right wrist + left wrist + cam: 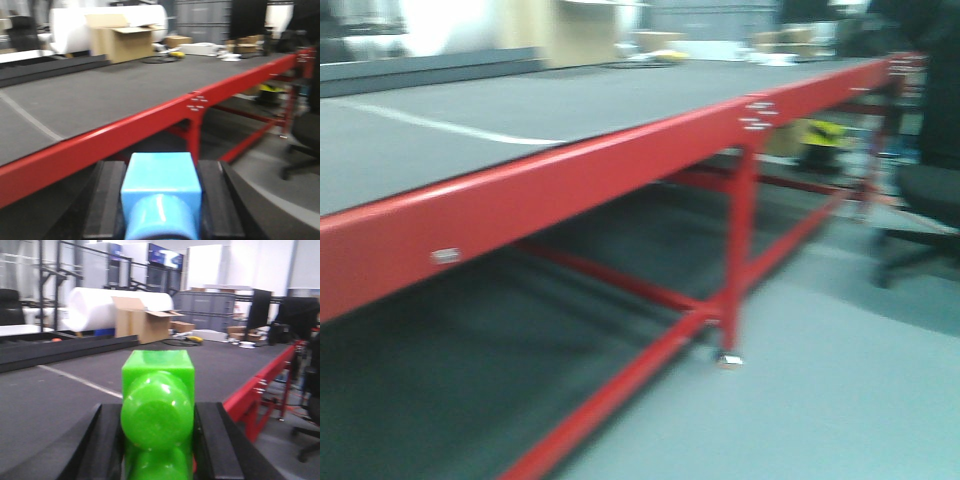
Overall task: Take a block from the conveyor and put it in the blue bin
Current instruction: 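Drive the base away from the conveyor holding both blocks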
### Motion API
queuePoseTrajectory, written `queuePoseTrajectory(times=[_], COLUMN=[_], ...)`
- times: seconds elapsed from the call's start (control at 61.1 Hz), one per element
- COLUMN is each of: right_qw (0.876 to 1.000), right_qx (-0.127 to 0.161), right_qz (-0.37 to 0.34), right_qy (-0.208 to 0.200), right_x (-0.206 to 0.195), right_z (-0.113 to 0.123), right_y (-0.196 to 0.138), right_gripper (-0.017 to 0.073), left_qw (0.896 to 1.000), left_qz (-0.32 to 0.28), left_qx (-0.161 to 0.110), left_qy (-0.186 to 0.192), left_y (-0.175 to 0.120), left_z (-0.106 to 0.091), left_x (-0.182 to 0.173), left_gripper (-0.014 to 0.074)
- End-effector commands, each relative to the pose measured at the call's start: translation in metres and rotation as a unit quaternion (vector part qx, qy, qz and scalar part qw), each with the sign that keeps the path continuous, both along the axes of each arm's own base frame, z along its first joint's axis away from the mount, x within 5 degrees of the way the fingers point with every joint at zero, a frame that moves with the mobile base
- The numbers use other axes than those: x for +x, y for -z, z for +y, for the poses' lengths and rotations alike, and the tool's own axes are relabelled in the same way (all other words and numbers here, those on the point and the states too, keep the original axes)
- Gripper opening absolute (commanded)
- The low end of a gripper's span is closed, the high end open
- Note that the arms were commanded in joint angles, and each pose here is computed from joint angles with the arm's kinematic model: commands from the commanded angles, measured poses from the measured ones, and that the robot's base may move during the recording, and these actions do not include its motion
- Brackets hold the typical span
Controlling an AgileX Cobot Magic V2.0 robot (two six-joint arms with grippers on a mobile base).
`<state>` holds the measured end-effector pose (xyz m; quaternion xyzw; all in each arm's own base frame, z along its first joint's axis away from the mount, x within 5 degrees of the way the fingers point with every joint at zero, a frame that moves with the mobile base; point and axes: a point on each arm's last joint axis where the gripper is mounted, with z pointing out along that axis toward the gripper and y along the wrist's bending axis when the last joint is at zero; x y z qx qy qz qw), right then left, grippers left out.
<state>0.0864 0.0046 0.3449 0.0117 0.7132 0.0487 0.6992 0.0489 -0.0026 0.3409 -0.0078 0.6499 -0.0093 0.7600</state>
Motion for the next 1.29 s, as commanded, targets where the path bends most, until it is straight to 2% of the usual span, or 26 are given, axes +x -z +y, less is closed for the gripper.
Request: queuePoseTrajectory(times=[0.0,1.276], right_qw=[1.000,1.000], right_qx=[-0.006,-0.006], right_qz=[-0.012,-0.012], right_qy=[0.001,0.001], right_x=[-0.0004,-0.0004], right_z=[-0.0001,-0.0001], right_y=[-0.0017,-0.0017], right_gripper=[-0.0162,-0.0162], left_qw=[1.000,1.000], left_qz=[-0.010,-0.010], left_qx=[-0.002,-0.002], left_qy=[-0.002,-0.002], left_y=[-0.0011,-0.0011], left_z=[0.0003,0.0003], left_x=[-0.0011,-0.0011], left_gripper=[-0.0111,-0.0111])
